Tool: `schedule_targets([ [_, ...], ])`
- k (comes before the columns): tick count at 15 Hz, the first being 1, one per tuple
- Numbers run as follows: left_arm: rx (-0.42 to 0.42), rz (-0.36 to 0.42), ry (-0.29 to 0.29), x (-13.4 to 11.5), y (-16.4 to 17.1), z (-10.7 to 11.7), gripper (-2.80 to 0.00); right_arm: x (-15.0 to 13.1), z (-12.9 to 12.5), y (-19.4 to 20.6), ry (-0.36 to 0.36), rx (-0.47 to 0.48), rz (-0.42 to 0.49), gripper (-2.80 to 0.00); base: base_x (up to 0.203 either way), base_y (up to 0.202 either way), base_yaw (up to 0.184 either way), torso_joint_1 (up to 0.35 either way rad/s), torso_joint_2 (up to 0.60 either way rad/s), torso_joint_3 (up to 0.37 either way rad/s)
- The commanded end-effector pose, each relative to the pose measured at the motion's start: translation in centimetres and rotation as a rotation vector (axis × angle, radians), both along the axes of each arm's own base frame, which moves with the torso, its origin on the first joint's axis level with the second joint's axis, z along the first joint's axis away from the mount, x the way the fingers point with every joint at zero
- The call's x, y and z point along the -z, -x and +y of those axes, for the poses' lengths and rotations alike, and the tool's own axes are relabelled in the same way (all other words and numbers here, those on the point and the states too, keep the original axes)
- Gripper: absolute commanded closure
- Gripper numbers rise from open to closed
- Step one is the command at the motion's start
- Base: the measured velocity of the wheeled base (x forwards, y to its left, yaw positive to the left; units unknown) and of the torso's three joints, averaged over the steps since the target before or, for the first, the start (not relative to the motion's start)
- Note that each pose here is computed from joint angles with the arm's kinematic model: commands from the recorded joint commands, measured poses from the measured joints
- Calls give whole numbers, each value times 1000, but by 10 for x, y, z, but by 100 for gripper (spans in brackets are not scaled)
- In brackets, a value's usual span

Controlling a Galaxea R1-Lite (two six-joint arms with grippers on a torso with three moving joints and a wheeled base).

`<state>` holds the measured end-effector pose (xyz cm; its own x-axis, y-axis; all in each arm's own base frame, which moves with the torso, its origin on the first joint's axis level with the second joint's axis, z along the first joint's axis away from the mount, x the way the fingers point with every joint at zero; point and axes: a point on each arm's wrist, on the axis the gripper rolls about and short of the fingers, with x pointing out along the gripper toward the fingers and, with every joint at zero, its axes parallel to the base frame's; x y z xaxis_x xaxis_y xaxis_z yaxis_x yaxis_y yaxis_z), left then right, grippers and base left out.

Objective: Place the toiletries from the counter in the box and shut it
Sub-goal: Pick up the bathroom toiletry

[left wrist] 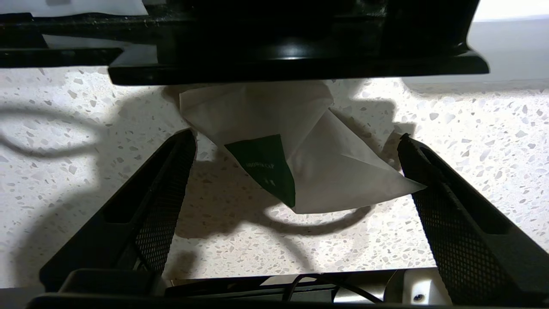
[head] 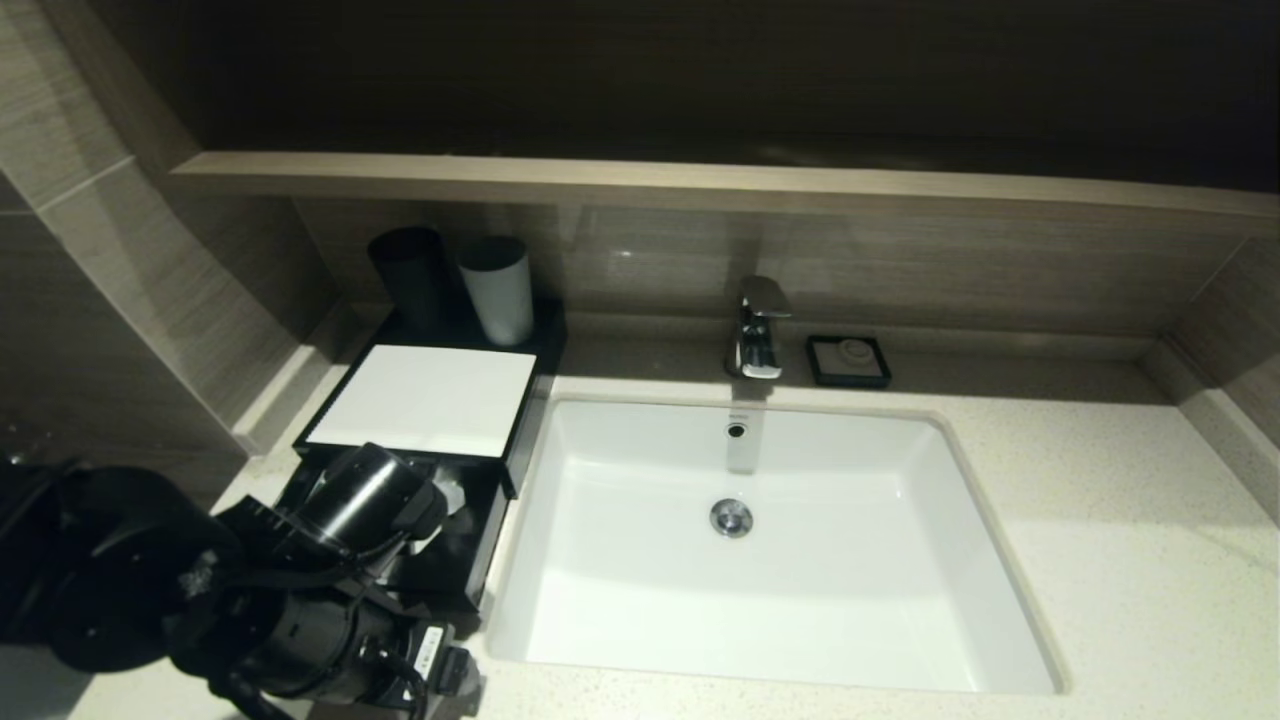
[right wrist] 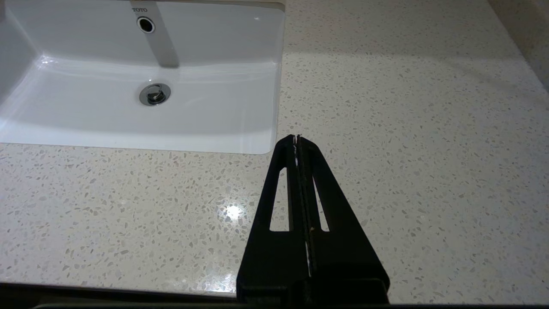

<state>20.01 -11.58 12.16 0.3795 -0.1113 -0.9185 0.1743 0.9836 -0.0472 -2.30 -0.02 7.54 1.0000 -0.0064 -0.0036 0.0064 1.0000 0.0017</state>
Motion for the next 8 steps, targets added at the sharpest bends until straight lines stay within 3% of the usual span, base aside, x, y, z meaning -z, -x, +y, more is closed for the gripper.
schedule_targets([
  [1,18,-10,-23,0,0,0,0,0,0,0,0,0,1,0,0,0,0,0,0,0],
  [3,11,-34,-46,-1,-1,1,0,0,0,0,0,0,1,0,0,0,0,0,0,0],
  [8,10,-58,-34,-8,3,3,0,0,0,0,0,0,1,0,0,0,0,0,0,0],
])
